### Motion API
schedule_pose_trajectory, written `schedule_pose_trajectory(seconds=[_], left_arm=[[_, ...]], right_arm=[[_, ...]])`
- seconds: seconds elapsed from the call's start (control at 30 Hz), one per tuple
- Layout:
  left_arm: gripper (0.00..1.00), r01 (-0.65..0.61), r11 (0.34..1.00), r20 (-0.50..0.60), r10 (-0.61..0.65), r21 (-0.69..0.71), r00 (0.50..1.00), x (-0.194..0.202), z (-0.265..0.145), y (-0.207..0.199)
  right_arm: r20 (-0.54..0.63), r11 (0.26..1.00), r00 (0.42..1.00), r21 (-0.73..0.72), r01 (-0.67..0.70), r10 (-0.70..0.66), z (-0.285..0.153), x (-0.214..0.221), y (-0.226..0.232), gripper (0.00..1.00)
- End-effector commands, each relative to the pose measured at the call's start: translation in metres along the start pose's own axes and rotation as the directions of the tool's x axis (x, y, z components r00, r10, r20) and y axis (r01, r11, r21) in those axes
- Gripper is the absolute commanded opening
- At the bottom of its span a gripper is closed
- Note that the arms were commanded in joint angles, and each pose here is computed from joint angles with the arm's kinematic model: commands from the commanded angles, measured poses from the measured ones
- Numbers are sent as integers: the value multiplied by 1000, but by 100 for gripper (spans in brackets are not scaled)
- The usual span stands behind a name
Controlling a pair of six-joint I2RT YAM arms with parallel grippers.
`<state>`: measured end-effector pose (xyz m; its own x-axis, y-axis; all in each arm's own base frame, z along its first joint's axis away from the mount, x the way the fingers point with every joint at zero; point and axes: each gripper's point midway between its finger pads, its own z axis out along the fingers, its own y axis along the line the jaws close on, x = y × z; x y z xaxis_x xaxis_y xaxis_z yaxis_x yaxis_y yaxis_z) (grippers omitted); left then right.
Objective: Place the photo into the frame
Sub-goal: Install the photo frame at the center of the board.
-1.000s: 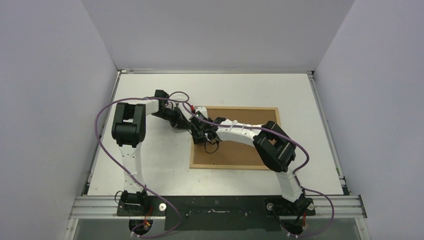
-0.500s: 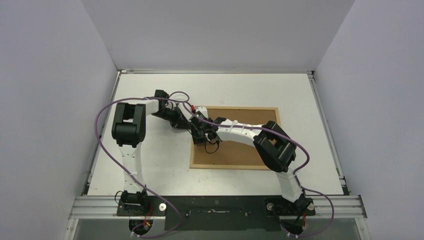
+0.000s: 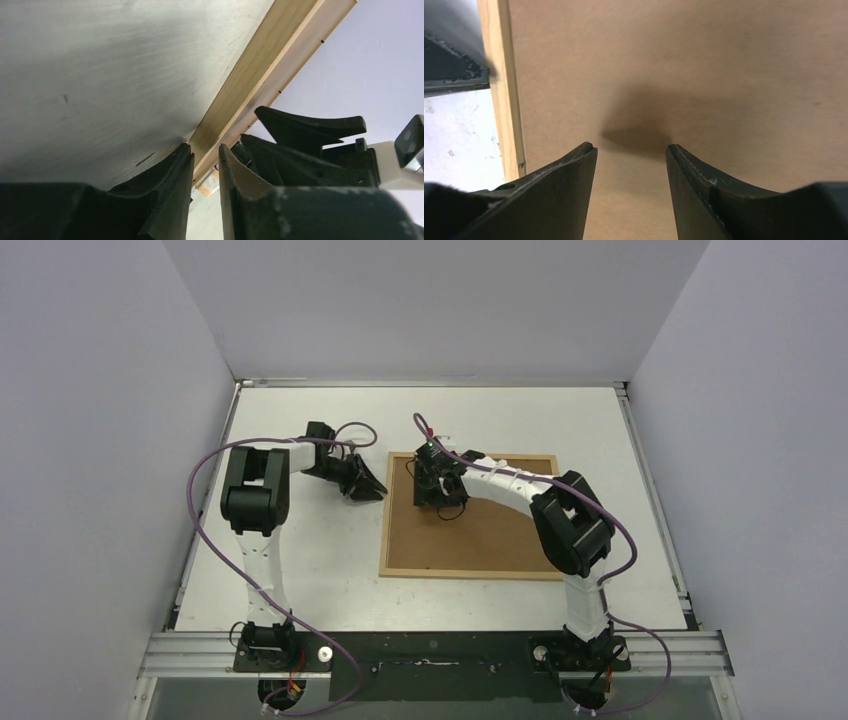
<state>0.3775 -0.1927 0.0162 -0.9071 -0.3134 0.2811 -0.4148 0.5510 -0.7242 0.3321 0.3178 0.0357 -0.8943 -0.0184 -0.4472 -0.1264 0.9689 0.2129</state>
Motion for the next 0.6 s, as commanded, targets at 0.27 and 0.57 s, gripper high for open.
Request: schedule_pose_trajectory(seconds=[0.27, 0.57], left_arm=[[37, -95, 973, 190, 135, -209, 972, -26, 6, 29], [19, -144, 940, 100, 183, -308, 978, 9, 40, 40]], right_arm=[[66, 997, 996, -49, -64, 68, -33, -47, -18, 55], [55, 997, 997, -48, -58, 60, -30, -51, -24, 54]])
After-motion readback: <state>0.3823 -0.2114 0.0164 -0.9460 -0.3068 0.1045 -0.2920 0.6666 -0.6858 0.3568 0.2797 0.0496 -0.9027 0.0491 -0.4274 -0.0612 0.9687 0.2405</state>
